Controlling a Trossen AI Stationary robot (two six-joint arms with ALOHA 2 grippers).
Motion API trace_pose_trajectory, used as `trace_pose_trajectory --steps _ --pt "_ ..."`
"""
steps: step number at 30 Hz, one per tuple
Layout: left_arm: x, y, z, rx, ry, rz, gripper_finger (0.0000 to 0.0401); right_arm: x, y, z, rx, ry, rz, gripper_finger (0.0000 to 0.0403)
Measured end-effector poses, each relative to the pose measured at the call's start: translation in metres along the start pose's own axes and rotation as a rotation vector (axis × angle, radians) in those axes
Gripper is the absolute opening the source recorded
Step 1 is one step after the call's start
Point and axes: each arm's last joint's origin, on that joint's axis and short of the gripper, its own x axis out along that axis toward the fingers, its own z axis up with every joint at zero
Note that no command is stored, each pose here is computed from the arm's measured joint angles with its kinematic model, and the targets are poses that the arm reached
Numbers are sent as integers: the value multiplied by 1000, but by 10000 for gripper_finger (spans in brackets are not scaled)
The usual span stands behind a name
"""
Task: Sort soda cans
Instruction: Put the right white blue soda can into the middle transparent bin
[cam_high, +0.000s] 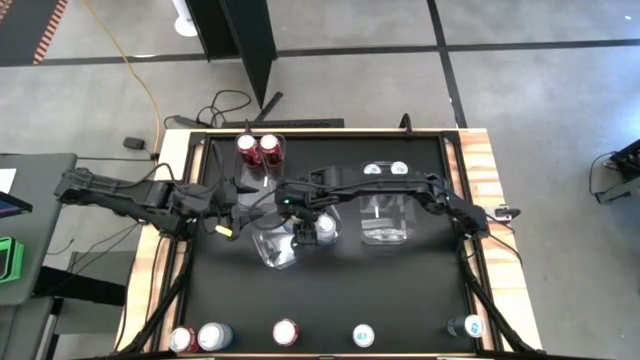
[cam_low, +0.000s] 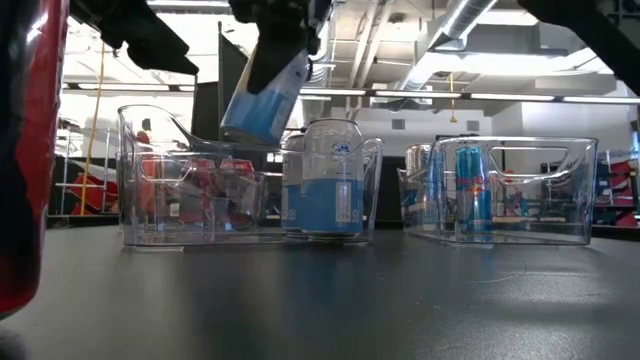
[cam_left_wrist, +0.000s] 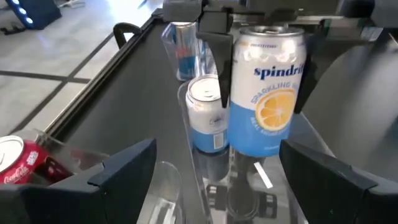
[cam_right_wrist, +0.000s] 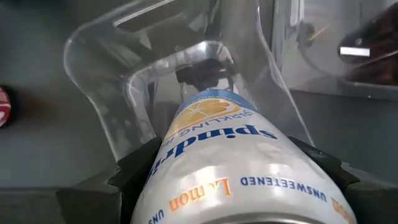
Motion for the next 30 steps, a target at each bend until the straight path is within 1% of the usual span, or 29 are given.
trace_pose_trajectory --steps 3,5,9,11,13,17,21,25,30 --pt "0 0 0 -5 -1 5 335 9 0 -1 1 17 2 305" --pt "0 0 1 -8 -7 10 335 22 0 -2 -2 42 3 305" --pt "0 0 0 -7 -6 15 335 35 -1 -3 -14 51 5 305" --pt "0 0 0 -6 -3 17 335 40 -1 -1 -26 33 5 305" --pt "0 0 0 -7 -2 17 335 51 -2 -2 -30 45 5 305" --pt "0 0 0 -6 -2 17 335 65 -8 -3 -29 58 0 305" --pt "0 0 0 -5 -1 17 335 67 -15 -4 -30 58 -14 305" --pt "0 1 0 -4 0 17 335 67 -21 1 -27 11 -25 305" --pt "0 1 0 0 0 17 335 67 -22 -1 -40 23 -24 305"
